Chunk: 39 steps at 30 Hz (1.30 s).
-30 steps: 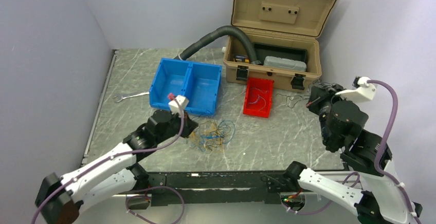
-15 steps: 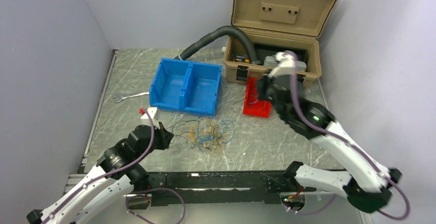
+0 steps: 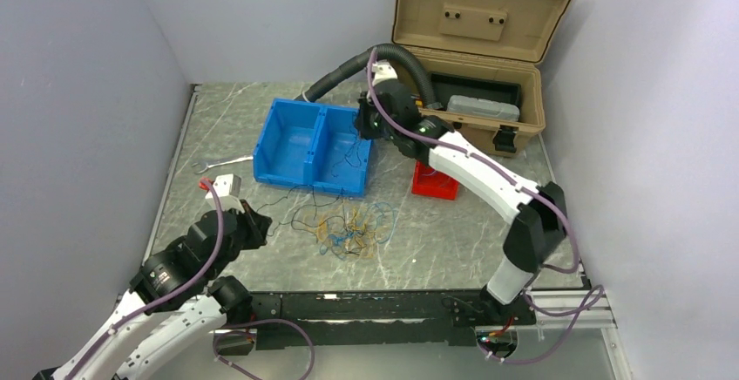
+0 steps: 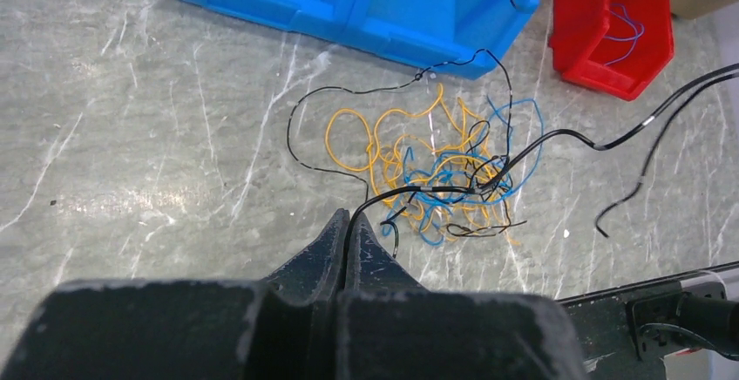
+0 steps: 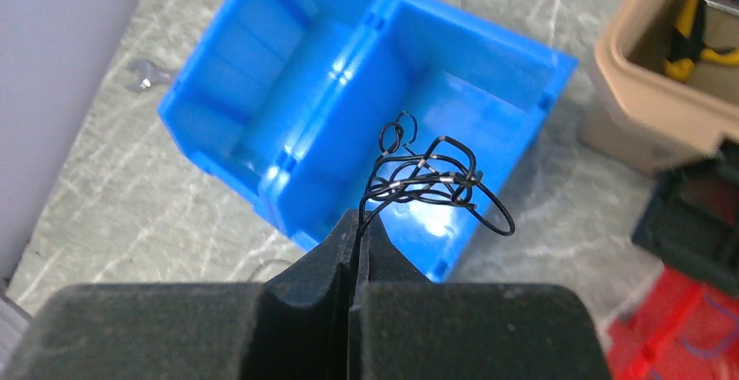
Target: Untangle the cables
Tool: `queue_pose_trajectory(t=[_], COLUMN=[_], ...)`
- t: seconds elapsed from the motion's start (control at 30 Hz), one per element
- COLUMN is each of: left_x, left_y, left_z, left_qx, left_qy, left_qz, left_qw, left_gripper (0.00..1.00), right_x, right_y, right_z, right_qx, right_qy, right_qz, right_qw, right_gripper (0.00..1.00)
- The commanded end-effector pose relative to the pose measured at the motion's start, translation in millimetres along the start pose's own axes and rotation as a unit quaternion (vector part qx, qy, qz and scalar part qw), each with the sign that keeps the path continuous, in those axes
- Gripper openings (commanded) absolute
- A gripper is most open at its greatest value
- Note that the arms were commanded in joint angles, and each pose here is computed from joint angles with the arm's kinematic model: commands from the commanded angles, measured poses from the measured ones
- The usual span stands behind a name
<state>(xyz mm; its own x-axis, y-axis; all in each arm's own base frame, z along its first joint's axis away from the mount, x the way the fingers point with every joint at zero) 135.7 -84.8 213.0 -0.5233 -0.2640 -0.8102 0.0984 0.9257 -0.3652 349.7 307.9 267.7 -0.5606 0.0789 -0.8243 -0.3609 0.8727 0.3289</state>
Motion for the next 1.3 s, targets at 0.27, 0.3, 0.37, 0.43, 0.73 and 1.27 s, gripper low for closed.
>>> queue_pose_trajectory(t=[0.27, 0.3, 0.37, 0.43, 0.73, 1.27], left_x=[-30.7, -33.5, -39.7, -45.7, -62.3, -64.2], left_y=[-9.2, -10.8, -12.6, -14.3, -22.5, -21.5], left_z=[-9.0, -9.5, -10.5, -12.0, -12.8, -16.5], left_qx=[0.004, 0.008, 0.011, 0.014, 0.022, 0.023], left_qy=[-0.027, -0.031, -0.042, -0.053, -0.074, -0.079], left_qz=[0.048, 0.052, 0.059, 0.065, 0.09, 0.088], left_qw=[0.998, 0.998, 0.997, 0.996, 0.993, 0.993], left_gripper=[0.0, 0.0, 0.0, 0.0, 0.0, 0.0], right_x=[-37.9, -31.4, -17.5, 1.6, 111.4, 216.3], right_y=[33.1, 34.5, 33.1, 28.5, 21.3, 43.7], right_z=[42.9, 36.2, 17.1, -4.2, -78.0, -38.1], right_qx=[-0.083, -0.094, -0.11, -0.131, -0.196, -0.1], right_qy=[0.002, 0.006, 0.009, 0.014, 0.074, 0.178], right_qz=[-0.014, -0.022, -0.033, -0.038, -0.065, 0.006], right_qw=[0.996, 0.995, 0.993, 0.991, 0.976, 0.979], right_gripper=[0.79, 0.79, 0.79, 0.79, 0.76, 0.7])
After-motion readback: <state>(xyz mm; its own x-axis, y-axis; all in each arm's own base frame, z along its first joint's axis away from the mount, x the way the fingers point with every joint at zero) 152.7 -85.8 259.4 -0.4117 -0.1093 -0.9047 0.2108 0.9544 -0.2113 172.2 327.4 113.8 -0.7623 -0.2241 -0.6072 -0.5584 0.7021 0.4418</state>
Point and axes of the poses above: each gripper's point midway between its finger pads, its own z axis out along the fingers, its own y axis along the line the jaws close on, x = y × z, the point moved 3 cm from there along -z, back along the fingers, and after that the axes turned 3 degrees about z, right-handed, at the moved point
